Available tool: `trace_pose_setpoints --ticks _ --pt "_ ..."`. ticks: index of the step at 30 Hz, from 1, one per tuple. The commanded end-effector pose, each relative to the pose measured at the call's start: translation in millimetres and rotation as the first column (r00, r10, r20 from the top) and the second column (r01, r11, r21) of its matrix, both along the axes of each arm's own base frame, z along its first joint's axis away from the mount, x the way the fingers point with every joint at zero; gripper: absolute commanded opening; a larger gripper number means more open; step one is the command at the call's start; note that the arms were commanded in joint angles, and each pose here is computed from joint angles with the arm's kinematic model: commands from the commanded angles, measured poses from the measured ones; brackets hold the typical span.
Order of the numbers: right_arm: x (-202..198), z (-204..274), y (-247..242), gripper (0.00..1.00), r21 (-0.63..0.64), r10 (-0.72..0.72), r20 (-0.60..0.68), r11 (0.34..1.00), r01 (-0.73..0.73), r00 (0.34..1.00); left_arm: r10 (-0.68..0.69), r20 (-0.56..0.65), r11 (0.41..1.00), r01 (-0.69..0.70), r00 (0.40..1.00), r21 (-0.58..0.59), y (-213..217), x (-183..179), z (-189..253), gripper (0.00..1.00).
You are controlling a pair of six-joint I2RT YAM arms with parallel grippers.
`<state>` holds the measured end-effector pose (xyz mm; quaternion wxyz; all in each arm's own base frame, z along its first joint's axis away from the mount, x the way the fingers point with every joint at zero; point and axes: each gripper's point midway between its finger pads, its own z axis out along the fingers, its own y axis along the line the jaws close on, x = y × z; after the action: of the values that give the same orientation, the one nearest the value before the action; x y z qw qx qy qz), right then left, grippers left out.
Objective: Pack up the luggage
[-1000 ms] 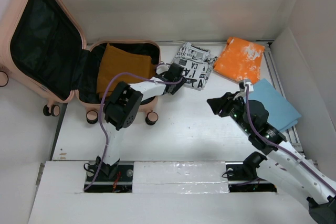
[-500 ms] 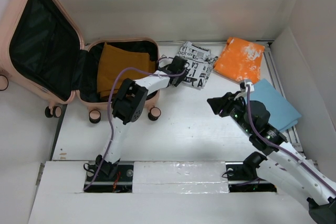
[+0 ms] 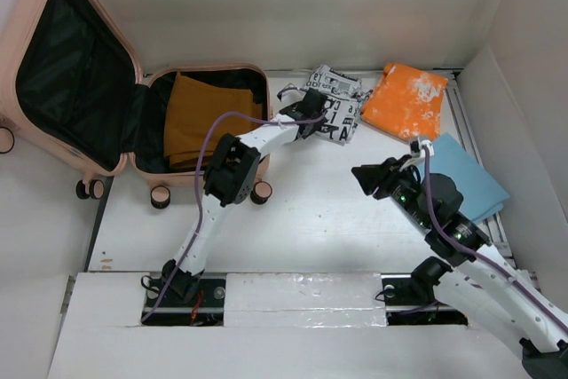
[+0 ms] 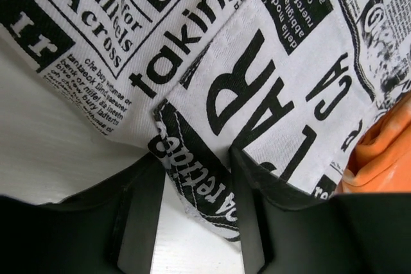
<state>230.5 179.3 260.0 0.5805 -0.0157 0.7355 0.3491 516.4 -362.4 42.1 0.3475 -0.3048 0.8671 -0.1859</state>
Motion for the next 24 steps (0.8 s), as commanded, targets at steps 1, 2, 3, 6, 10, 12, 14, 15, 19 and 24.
trace_pose_setpoints --ticks 1,2,3,6,10,12,14,15,19,24 --pt "-4.2 21.9 4.2 0.43 0.041 0.028 0.075 0.999 -0.031 0.997 -0.069 -0.106 0.991 0.081 0.992 0.110 9.8 -20.5 -40.3 0.39" --pt "-5.8 25.2 2.9 0.43 0.048 0.027 0.085 0.998 -0.031 0.996 -0.087 -0.093 0.990 0.096 0.992 0.101 7.2 -19.8 -35.2 0.30" --pt "-6.9 25.2 4.1 0.43 0.048 0.036 0.085 0.998 -0.041 0.996 -0.085 -0.095 0.989 0.096 0.992 0.110 13.0 -18.0 -39.4 0.23" --pt "-9.6 27.5 4.8 0.43 0.045 0.050 0.098 0.997 -0.055 0.994 -0.124 -0.081 0.987 0.132 0.989 0.097 7.7 -17.5 -35.1 0.00" --pt "-15.1 33.6 4.7 0.43 0.057 0.067 0.117 0.996 -0.074 0.991 -0.183 -0.046 0.978 0.187 0.982 0.098 13.9 -15.5 -25.4 0.00" --pt "-16.2 33.6 5.9 0.43 0.056 0.076 0.118 0.995 -0.083 0.990 -0.224 -0.005 0.968 0.223 0.975 0.115 19.1 -14.0 -15.7 0.00" --pt "-16.2 33.6 5.9 0.43 0.056 0.076 0.118 0.995 -0.083 0.990 -0.303 0.062 0.941 0.288 0.951 0.178 21.3 -11.6 21.5 0.00" --pt "-16.2 33.6 5.9 0.43 0.056 0.076 0.118 0.995 -0.083 0.990 -0.333 0.081 0.928 0.311 0.940 0.206 22.5 -11.0 33.5 0.00" --pt "-15.1 37.6 9.0 0.43 0.055 0.087 0.117 0.994 -0.094 0.989 -0.463 0.165 0.863 0.401 0.871 0.307 27.3 2.6 121.7 0.00" --pt "-15.3 42.8 13.5 0.43 0.065 0.107 0.136 0.991 -0.116 0.985 -0.625 0.180 0.754 0.527 0.760 0.392 37.8 -2.7 183.7 0.00"
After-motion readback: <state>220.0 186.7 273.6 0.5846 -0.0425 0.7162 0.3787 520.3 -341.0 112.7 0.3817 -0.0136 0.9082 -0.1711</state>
